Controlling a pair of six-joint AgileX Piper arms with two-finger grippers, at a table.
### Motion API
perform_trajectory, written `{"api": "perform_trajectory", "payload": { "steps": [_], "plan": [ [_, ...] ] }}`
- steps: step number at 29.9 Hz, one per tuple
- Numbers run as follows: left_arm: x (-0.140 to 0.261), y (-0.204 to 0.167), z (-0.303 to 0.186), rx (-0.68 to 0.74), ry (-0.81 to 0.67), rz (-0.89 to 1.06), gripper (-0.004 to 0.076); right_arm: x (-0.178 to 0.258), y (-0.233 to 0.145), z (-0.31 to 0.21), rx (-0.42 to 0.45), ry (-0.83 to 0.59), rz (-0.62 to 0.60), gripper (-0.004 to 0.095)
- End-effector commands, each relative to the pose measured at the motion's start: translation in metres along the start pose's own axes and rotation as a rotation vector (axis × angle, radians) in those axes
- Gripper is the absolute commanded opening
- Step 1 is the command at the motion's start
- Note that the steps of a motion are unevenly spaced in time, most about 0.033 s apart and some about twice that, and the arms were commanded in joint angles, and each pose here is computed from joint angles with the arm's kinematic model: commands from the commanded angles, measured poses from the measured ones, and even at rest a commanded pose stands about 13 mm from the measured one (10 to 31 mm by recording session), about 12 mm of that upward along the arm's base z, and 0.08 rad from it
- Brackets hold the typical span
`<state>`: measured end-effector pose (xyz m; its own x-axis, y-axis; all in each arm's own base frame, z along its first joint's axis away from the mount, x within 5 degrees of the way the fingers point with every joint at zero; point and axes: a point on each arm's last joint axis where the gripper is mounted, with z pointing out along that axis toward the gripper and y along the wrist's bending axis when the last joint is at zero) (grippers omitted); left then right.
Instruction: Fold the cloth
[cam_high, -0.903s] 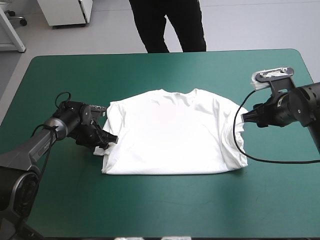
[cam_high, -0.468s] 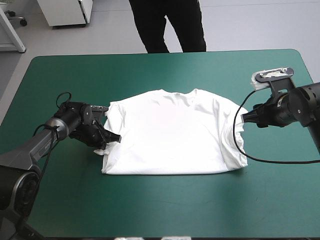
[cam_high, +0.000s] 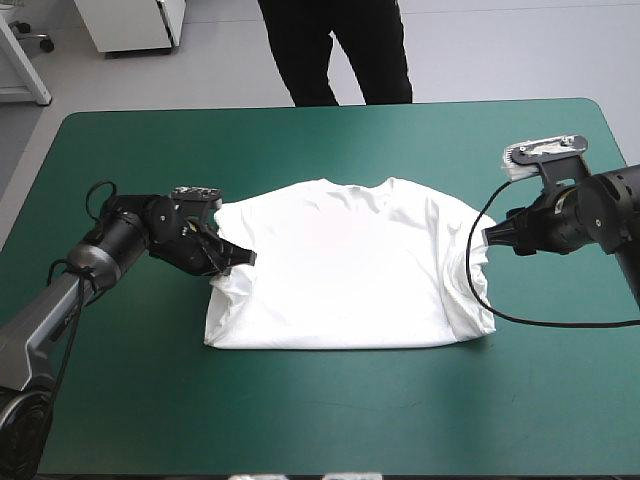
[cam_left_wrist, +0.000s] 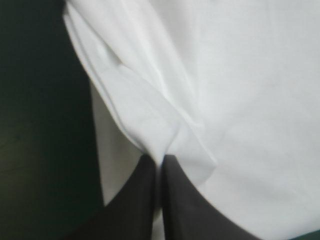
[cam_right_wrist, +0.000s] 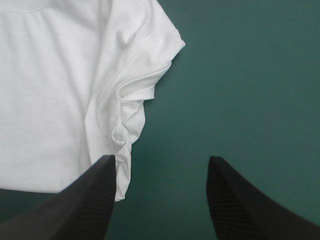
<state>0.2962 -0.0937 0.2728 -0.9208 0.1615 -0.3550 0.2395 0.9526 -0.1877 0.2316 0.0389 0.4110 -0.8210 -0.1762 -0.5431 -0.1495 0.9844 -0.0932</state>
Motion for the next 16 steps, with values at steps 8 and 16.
{"api": "perform_trajectory", "payload": {
  "steps": [8, 16],
  "plan": [
    [-0.013, -0.021, 0.023, 0.03, -0.031, 0.063, -0.0009, -0.004, -0.003, -0.018, 0.01, -0.091, -0.002, 0.0513],
    [-0.012, -0.018, 0.046, 0.028, 0.036, 0.088, 0.0089, -0.004, -0.003, -0.018, 0.01, -0.091, -0.003, 0.0513]
  ]
}}
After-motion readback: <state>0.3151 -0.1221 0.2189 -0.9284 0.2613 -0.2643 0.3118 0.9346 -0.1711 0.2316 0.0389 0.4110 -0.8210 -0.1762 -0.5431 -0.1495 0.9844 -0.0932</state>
